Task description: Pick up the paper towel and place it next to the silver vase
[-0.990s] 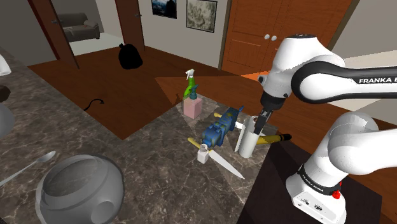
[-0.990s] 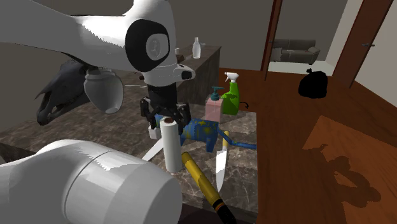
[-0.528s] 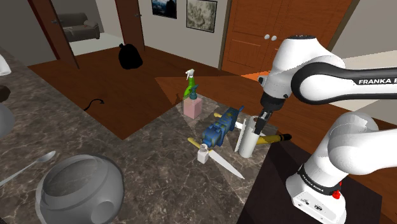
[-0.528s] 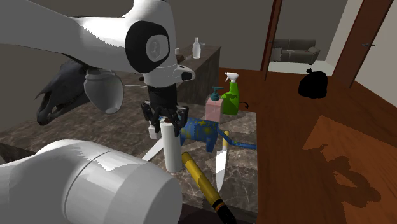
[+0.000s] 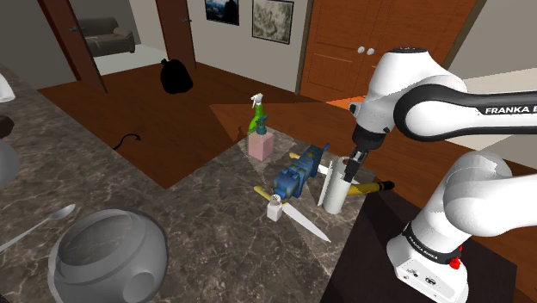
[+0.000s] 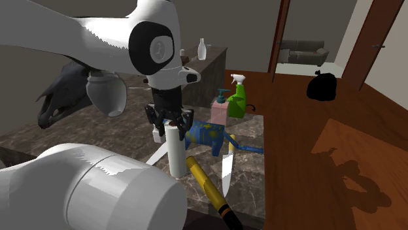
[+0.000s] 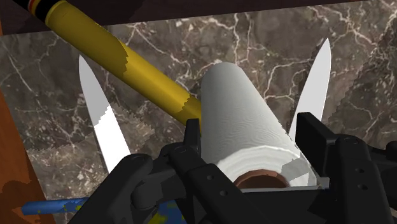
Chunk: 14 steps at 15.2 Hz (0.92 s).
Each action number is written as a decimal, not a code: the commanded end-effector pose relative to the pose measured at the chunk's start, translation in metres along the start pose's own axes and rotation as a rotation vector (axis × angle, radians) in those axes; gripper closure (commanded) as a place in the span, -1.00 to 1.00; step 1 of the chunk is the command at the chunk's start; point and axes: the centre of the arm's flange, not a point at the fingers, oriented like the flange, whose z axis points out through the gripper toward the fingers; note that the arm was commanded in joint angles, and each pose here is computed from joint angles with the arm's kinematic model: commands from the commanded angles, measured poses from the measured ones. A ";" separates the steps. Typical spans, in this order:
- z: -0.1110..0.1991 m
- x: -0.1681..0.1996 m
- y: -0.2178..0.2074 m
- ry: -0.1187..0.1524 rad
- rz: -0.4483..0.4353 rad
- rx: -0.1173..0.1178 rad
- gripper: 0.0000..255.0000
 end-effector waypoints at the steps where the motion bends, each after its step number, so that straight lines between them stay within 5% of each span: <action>1: 0.000 0.000 0.000 0.000 0.000 0.000 1.00; 14: -0.068 0.001 -0.001 0.000 0.000 0.000 1.00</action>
